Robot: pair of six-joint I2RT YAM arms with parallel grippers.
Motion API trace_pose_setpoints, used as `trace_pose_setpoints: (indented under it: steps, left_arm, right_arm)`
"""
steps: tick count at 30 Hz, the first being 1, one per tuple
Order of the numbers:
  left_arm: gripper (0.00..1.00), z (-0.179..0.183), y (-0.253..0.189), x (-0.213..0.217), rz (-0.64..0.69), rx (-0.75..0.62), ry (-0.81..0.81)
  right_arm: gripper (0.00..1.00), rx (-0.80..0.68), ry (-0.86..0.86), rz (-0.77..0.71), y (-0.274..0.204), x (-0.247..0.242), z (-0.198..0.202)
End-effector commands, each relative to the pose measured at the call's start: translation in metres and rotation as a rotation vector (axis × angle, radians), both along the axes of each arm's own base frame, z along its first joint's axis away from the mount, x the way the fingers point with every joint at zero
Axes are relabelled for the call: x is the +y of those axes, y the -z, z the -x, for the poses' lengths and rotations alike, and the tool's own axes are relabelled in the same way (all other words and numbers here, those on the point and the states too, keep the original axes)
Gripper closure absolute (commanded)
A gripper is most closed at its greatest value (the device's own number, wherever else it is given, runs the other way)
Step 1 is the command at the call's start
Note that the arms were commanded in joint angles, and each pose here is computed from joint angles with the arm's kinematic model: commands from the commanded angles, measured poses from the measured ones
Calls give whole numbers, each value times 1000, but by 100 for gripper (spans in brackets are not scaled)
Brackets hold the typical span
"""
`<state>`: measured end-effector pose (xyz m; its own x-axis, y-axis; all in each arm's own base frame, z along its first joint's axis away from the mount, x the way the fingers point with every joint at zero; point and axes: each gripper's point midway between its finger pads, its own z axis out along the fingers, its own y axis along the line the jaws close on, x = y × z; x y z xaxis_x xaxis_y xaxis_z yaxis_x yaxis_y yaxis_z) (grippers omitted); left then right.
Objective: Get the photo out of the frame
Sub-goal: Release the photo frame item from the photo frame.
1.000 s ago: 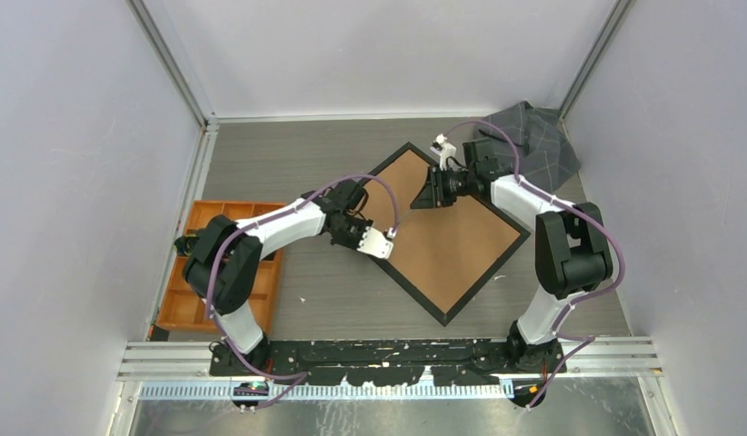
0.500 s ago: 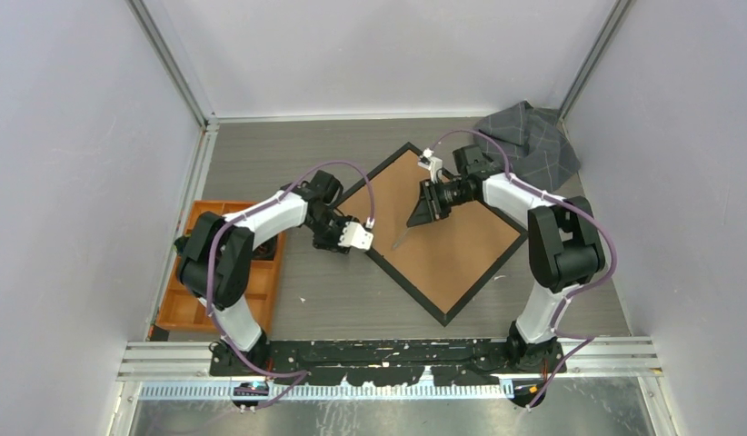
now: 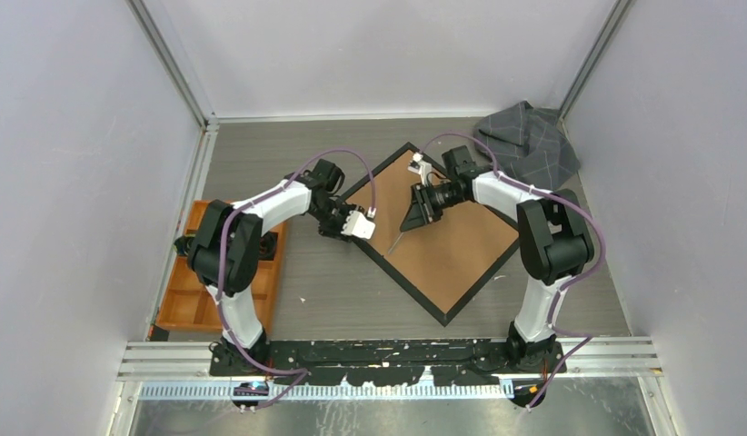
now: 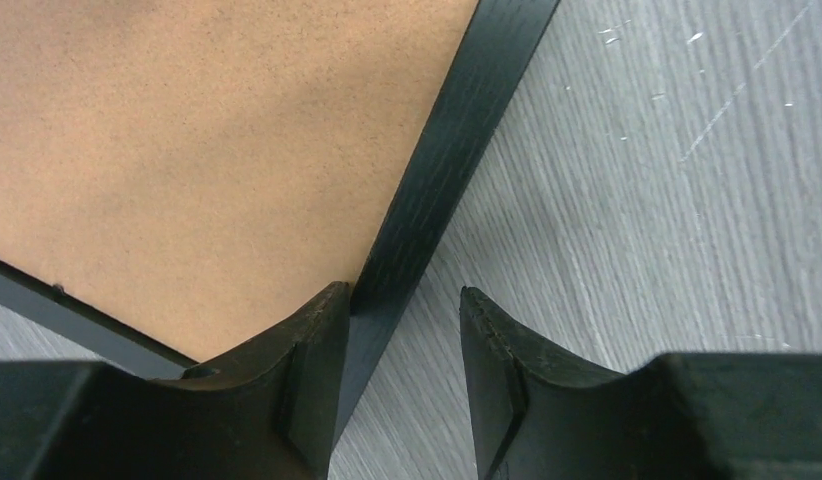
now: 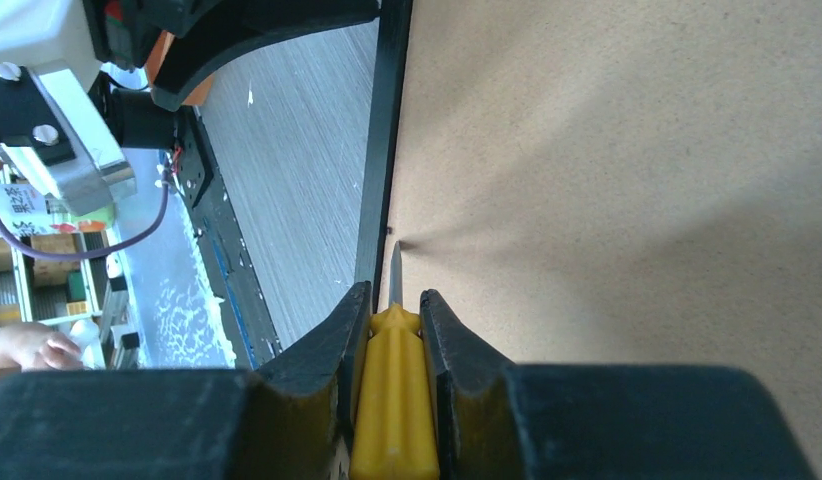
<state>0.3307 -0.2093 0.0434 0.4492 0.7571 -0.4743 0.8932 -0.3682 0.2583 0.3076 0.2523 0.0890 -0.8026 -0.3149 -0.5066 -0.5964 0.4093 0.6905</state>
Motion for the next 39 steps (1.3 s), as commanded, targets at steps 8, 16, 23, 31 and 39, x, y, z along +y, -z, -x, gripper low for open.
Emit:
trace_pose_setpoints:
  steps: [8, 16, 23, 31, 39]
  left_arm:
    - [54, -7, 11, -3, -5, -5, 82]
    - [61, 2, 20, 1, -21, 28, 95]
    - [77, 1, 25, 2, -41, 70, 75]
    - [79, 0, 32, 6, -73, 107, 27]
    - [79, 8, 43, 9, -84, 151, -11]
  right_arm:
    - [99, -35, -26, -51, -10, 16, -8]
    - [99, -32, -24, -57, -8, 19, -13]
    - [99, -22, -121, -41, -6, 15, 6]
    - [99, -105, -100, -51, -16, 25, 10]
    - [99, -163, -129, -25, -15, 37, 22]
